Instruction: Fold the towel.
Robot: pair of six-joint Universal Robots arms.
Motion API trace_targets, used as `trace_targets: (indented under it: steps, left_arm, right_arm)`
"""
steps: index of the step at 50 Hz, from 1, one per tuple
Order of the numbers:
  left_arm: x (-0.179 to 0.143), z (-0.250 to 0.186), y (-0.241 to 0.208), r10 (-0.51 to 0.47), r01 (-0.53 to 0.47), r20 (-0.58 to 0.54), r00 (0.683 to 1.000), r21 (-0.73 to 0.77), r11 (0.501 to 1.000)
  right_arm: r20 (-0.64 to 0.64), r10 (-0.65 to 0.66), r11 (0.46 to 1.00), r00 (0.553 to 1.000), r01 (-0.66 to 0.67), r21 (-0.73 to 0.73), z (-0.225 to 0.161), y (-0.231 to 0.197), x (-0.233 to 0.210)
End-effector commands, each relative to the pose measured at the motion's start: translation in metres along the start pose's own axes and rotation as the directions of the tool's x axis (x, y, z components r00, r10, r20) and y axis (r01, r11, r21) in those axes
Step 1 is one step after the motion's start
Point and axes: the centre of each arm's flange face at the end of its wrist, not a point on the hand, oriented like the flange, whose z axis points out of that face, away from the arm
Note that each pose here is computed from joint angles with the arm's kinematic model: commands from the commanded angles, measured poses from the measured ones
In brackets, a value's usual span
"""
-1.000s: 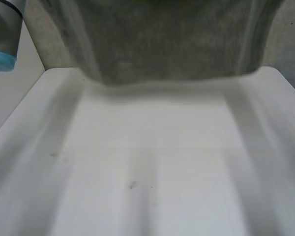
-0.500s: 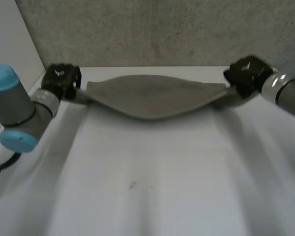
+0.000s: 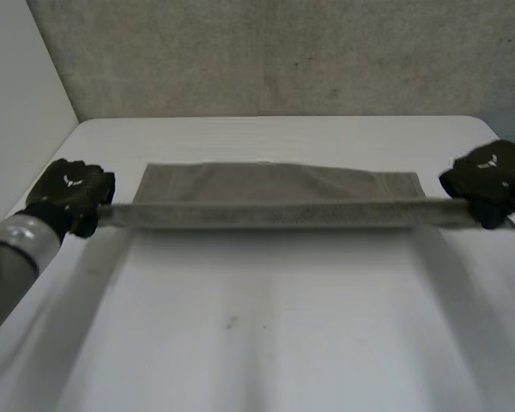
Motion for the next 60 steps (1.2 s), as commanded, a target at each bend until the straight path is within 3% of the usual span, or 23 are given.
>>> trace_targets:
  steps: [1,6,13,27,46,60]
  left_arm:
    - [-0.001,-0.048,-0.011,0.003,-0.004,0.018,1.000,0.035,0.999]
    - [0.005,-0.042,-0.012,0.002,0.000,-0.044,0.999,0.058,0.998]
    - [0.026,0.027,0.002,-0.004,0.006,-0.145,0.989,0.015,1.000]
    - [0.035,0.129,0.037,0.015,-0.016,-0.035,0.999,-0.031,0.999]
    - [0.039,0.172,0.042,0.028,-0.028,-0.005,1.000,-0.014,1.000]
    - [0.040,0.178,0.039,0.032,-0.032,0.019,0.999,-0.005,0.999]
  right_arm:
    - [0.013,-0.094,0.995,0.995,0.094,-0.017,-0.033,0.004,-0.012]
    - [0.012,-0.112,0.994,0.994,0.112,0.000,-0.022,0.007,-0.011]
    - [0.060,-0.127,0.992,0.990,0.126,0.017,0.042,0.017,-0.014]
    - [0.020,-0.101,0.995,0.995,0.101,0.009,0.150,0.026,-0.021]
    - [-0.106,-0.120,0.992,0.987,0.124,0.035,0.210,0.032,-0.017]
    - [-0.131,-0.126,0.990,0.983,0.133,0.045,0.223,0.033,-0.023]
